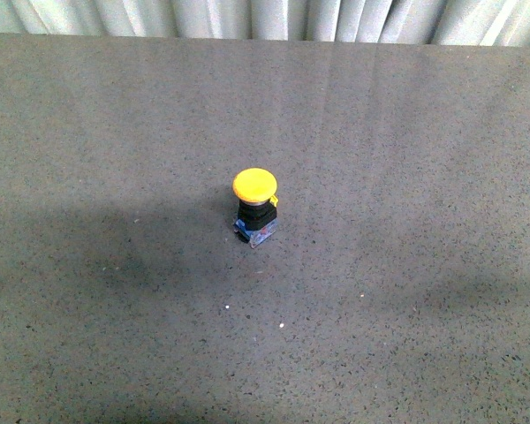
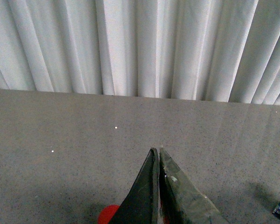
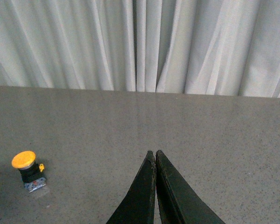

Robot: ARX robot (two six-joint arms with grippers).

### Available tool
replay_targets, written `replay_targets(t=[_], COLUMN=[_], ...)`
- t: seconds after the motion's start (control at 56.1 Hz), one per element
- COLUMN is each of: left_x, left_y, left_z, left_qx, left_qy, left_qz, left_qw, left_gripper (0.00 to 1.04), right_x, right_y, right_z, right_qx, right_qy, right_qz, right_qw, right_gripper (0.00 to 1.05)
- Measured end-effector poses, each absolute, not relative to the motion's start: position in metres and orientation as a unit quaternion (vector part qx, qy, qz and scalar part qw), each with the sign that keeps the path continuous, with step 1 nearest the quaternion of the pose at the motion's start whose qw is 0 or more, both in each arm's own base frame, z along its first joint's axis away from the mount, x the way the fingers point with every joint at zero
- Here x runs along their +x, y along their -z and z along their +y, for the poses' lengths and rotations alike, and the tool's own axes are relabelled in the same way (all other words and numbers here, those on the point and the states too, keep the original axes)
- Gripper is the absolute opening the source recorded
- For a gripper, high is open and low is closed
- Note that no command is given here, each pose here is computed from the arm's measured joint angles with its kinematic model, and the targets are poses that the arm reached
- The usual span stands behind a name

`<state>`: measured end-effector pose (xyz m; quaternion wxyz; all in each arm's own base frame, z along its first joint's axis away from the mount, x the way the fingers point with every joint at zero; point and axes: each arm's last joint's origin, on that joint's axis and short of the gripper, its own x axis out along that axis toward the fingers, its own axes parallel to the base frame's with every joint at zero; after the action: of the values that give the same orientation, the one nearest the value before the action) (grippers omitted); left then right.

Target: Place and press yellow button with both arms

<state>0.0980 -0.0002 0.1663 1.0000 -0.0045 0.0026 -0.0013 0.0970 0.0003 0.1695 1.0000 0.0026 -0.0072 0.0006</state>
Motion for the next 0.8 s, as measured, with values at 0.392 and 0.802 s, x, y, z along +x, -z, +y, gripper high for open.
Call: replay_targets(t=[0.392, 0.802], left_x=[0.098, 0.098], left_y=[-0.1663, -0.1663], left_z=[-0.0002, -0.0002], left_qx=[-0.004, -0.003], left_qy=[0.001, 0.001], left_qz=[0.002, 0.003], left_qw=[1.0, 1.0], left_gripper=[0.73, 0.96], right_x=[0.0969, 0.0969], right_y=[-0.1695, -0.1695], right_z=[0.0003, 0.0003], right_qx=[0.002, 0.002], right_qy=[-0.001, -0.001], right_qz=[-0.007, -0.007], right_qw=[1.0, 1.0], right_gripper=[0.66, 0.96])
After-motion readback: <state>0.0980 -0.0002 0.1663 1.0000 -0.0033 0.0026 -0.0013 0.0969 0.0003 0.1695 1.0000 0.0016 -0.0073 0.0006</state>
